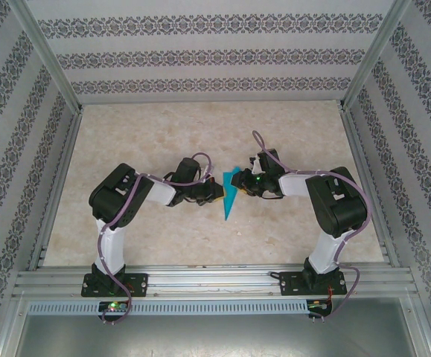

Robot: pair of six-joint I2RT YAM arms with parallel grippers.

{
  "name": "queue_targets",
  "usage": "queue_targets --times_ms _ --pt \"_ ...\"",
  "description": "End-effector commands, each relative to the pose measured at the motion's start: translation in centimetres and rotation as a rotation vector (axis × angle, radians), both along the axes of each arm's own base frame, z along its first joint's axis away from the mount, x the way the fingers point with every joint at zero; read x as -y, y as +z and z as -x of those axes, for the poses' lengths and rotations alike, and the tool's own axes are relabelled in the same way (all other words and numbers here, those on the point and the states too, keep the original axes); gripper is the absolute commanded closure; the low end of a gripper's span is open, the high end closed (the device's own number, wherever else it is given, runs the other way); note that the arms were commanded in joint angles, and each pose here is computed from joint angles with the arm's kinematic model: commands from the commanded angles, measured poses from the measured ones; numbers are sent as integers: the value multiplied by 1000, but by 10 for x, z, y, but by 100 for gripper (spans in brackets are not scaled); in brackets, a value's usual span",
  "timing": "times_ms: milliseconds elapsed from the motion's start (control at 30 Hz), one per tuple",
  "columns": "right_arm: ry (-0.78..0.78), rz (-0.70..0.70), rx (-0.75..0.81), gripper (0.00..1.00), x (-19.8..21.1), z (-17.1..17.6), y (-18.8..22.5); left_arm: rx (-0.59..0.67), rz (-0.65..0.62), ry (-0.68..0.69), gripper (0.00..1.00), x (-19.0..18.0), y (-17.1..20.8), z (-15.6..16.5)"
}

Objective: Fold a paper plane with a square sheet of paper (fold left side to right side)

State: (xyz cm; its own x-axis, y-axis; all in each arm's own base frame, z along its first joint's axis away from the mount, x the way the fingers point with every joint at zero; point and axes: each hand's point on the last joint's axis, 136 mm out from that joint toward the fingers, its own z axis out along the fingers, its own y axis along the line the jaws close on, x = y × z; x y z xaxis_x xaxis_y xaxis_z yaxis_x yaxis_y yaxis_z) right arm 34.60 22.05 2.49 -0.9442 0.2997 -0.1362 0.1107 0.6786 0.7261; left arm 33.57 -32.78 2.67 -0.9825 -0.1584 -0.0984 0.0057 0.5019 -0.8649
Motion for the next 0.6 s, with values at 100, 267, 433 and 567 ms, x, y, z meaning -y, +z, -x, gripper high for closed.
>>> queue_targets --times_ms 100,267,433,567 --pt "5 94 -67 63 7 14 -30 -24 -60 0 98 -8 -20 -3" --pt "0 67 -33 63 5 10 -16 -48 -112 10 100 -15 -31 0" --pt "-10 43 -11 63 5 6 -5 -66 -147 12 100 -18 -38 0" --pt "-16 35 -2 63 6 6 -1 -83 -176 21 100 -21 -43 1"
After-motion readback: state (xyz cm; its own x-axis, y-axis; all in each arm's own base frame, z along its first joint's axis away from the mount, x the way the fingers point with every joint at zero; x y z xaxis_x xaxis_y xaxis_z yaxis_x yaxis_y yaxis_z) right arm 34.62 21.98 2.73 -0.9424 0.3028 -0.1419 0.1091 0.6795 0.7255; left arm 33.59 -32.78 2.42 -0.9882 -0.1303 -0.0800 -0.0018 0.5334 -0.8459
